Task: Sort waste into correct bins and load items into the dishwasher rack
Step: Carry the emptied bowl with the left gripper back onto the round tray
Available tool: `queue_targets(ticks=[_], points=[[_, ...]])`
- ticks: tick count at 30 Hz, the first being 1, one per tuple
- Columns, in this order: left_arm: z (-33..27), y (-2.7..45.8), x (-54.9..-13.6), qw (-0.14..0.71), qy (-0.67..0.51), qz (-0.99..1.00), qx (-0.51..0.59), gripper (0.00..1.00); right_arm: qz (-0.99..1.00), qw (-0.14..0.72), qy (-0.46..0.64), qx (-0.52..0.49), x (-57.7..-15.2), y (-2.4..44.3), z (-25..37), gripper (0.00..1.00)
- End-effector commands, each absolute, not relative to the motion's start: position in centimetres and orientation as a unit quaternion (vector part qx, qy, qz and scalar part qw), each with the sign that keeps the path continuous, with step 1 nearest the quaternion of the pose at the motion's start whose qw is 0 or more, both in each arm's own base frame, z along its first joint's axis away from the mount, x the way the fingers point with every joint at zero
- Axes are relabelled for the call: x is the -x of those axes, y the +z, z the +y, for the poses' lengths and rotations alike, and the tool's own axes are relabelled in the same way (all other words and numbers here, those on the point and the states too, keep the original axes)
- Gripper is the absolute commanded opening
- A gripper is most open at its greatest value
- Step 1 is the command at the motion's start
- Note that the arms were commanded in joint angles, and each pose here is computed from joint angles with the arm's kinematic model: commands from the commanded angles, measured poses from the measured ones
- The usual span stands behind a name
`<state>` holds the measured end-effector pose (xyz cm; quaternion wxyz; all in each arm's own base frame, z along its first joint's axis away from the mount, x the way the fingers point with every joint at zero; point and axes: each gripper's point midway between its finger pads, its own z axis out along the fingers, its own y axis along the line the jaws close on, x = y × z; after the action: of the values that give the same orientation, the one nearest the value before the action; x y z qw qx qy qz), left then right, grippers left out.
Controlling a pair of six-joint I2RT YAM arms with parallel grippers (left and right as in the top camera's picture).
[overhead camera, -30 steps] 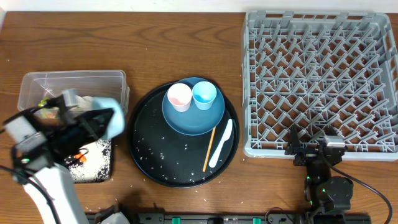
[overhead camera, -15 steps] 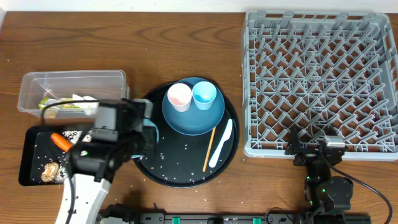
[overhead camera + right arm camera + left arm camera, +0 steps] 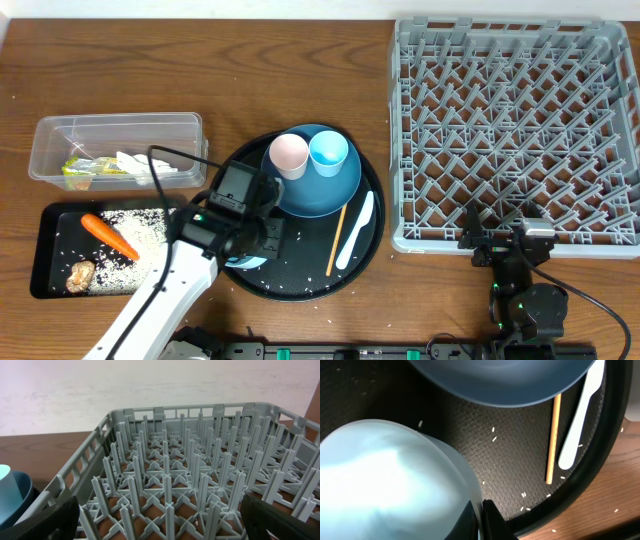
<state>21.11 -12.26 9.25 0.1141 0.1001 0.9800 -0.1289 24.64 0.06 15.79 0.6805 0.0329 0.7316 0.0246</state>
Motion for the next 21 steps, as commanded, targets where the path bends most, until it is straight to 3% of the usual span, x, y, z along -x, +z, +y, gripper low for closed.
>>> queue_targets(ticks=[1,21], points=[[-12.7,8.8,-21.3,0.114,-0.124,0.98,-0.102,0.06,0.732,0.68,0.022,-0.039,-24.6,15.7,-0.2,0.99],[-13.2,6.2,-20.1,0.081,-0.117,0.984,-0.105,0.07,0.732,0.68,0.022,-0.039,-24.6,15.7,-0.2,0.99]])
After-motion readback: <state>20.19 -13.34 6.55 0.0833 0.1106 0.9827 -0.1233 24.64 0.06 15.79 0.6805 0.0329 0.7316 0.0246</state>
